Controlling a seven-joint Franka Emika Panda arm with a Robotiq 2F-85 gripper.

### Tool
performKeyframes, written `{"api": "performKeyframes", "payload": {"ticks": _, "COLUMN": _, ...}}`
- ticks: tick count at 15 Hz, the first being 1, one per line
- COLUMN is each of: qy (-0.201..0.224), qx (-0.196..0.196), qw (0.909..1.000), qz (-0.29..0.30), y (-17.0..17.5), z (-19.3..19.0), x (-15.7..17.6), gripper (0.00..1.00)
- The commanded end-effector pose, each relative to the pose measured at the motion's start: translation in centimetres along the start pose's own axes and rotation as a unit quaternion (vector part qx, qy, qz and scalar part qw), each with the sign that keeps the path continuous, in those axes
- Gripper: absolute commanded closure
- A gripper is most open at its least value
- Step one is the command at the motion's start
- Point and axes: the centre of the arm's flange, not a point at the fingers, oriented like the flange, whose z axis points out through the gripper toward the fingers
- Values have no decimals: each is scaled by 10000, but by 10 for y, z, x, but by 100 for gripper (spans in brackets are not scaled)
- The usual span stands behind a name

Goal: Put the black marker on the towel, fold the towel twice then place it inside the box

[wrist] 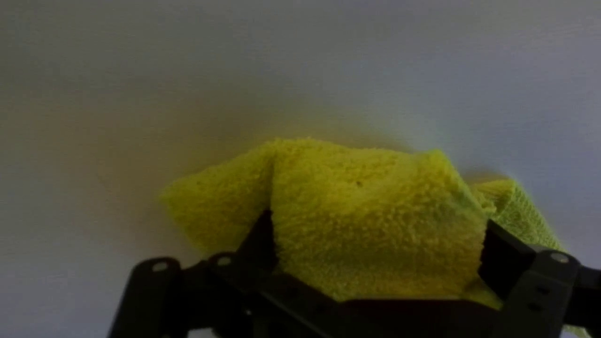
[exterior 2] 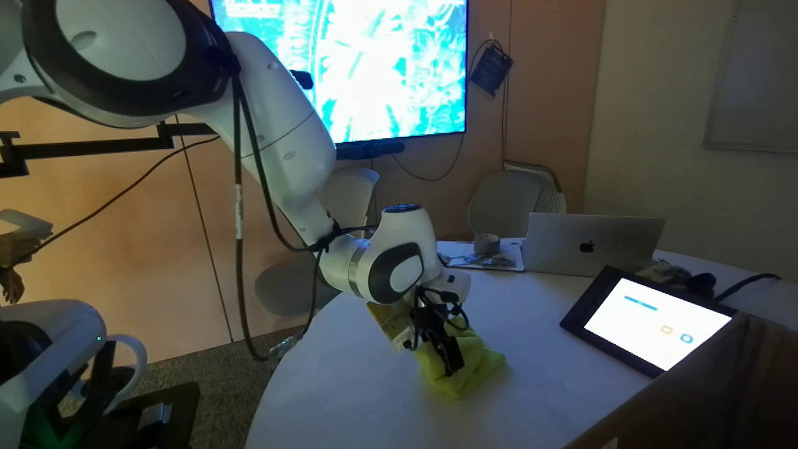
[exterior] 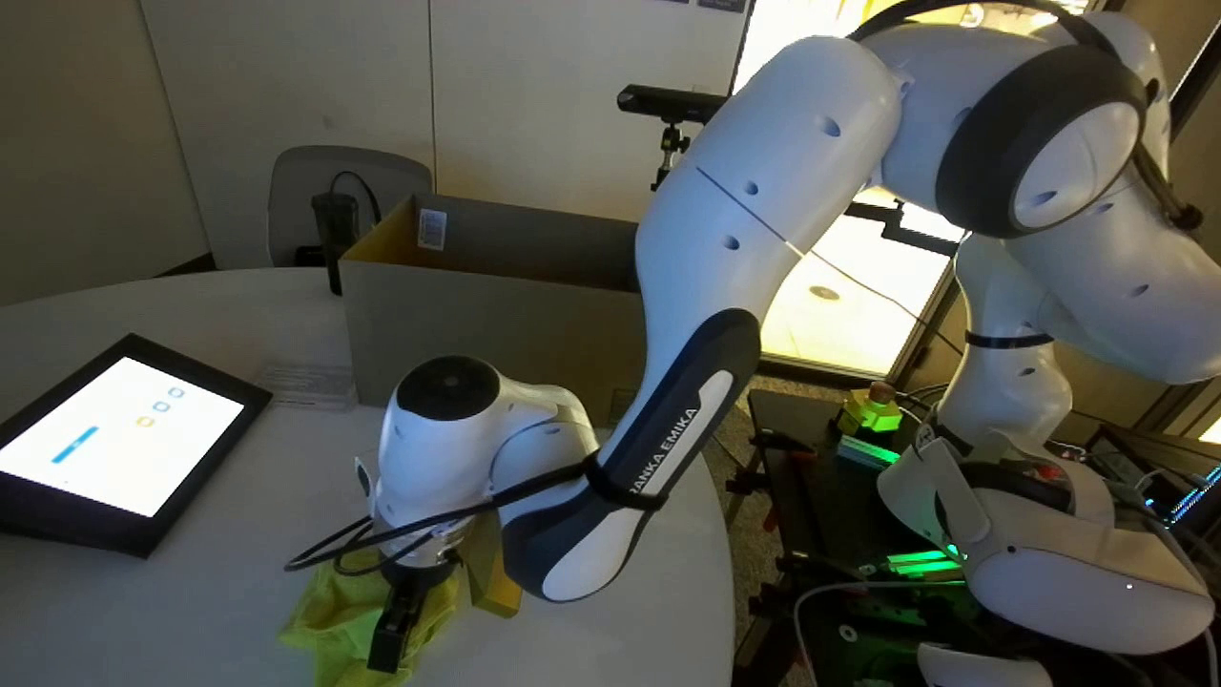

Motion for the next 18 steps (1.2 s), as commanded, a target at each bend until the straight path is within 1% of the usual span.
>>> {"api": "performKeyframes", "payload": {"ticks": 1, "qy": -76, "qx": -71, "qw": 9998, "qz": 151, "y": 2, "z": 12, "x": 13, "gripper": 32}}
{"api": "performKeyframes", "payload": {"ticks": 2, "qy": -75, "qx": -81, "qw": 9998, "qz": 166, "y": 4, "z": 7, "x": 14, "gripper": 41}}
{"api": "performKeyframes", "payload": {"ticks": 4, "qy": -76, "qx": -121, "qw": 9997, "qz": 204, "y": 8, "z": -3, "x": 14, "gripper": 55}}
{"api": "performKeyframes", "payload": {"ticks": 5, "qy": -82, "qx": -113, "qw": 9997, "qz": 207, "y": 10, "z": -7, "x": 13, "gripper": 64}}
{"api": "performKeyframes", "payload": {"ticks": 6, "qy": -89, "qx": -108, "qw": 9997, "qz": 220, "y": 12, "z": -13, "x": 13, "gripper": 70}}
{"api": "performKeyframes", "payload": {"ticks": 7, "qy": -66, "qx": -131, "qw": 9997, "qz": 214, "y": 14, "z": -19, "x": 12, "gripper": 79}}
{"api": "performKeyframes", "payload": {"ticks": 9, "qy": -16, "qx": -164, "qw": 9996, "qz": 220, "y": 18, "z": -30, "x": 11, "gripper": 89}}
{"api": "performKeyframes", "payload": {"ticks": 10, "qy": 18, "qx": -166, "qw": 9996, "qz": 225, "y": 21, "z": -36, "x": 10, "gripper": 85}}
{"api": "performKeyframes", "payload": {"ticks": 11, "qy": 49, "qx": -160, "qw": 9996, "qz": 235, "y": 23, "z": -43, "x": 10, "gripper": 85}}
{"api": "performKeyframes", "payload": {"ticks": 12, "qy": 79, "qx": -147, "qw": 9995, "qz": 252, "y": 26, "z": -51, "x": 10, "gripper": 88}}
{"api": "performKeyframes", "payload": {"ticks": 14, "qy": 149, "qx": -184, "qw": 9993, "qz": 302, "y": 33, "z": -69, "x": 10, "gripper": 86}}
{"api": "performKeyframes", "payload": {"ticks": 15, "qy": 142, "qx": -179, "qw": 9992, "qz": 329, "y": 36, "z": -79, "x": 9, "gripper": 87}}
{"api": "performKeyframes", "payload": {"ticks": 18, "qy": 205, "qx": -159, "qw": 9988, "qz": 421, "y": 52, "z": -126, "x": 2, "gripper": 86}}
